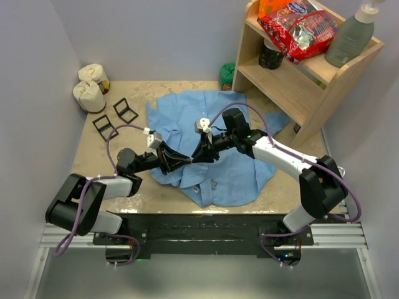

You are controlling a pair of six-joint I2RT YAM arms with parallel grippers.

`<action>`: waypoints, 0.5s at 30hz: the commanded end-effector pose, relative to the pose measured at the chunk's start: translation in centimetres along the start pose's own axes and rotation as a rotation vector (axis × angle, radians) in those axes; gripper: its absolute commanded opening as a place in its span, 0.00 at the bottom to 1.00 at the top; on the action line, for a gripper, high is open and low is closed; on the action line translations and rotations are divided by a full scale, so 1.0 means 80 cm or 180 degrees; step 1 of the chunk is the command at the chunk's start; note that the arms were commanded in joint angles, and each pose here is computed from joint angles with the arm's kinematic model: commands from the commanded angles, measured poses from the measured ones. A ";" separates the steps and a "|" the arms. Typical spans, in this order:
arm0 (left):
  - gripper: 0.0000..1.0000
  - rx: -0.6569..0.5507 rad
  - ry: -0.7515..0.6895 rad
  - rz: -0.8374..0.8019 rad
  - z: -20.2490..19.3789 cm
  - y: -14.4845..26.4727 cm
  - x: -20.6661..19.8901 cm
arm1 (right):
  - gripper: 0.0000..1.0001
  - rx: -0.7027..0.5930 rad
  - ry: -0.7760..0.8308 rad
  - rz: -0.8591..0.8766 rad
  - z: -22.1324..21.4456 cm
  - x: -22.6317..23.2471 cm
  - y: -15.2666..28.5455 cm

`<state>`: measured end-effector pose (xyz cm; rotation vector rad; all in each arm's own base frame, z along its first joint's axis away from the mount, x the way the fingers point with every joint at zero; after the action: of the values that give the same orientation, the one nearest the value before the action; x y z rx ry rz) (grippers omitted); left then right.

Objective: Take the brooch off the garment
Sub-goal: Remove the brooch from the clothes.

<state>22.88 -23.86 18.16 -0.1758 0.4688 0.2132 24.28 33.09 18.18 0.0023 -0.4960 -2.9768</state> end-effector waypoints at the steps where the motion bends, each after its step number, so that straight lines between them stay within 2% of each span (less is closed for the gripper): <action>1: 0.00 -0.0902 -0.1599 -0.0663 0.100 0.003 -0.079 | 0.31 -0.0140 0.0163 0.0052 0.023 0.002 0.002; 15: 0.00 -0.0915 -0.1622 -0.0659 0.101 0.004 -0.079 | 0.35 -0.0087 0.0059 0.0115 0.008 0.003 -0.004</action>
<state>22.88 -23.86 18.16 -0.1758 0.4688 0.2132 24.26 33.10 18.16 -0.0023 -0.4962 -2.9764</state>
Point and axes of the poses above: each gripper's point midway between its finger pads, its own y axis back along the fingers, its own x axis along the line the jaws close on, z = x × y, the point moved 1 cm from there along y, back along the fingers, and after that the axes turned 8 degrees about y, right-handed, at the moved point
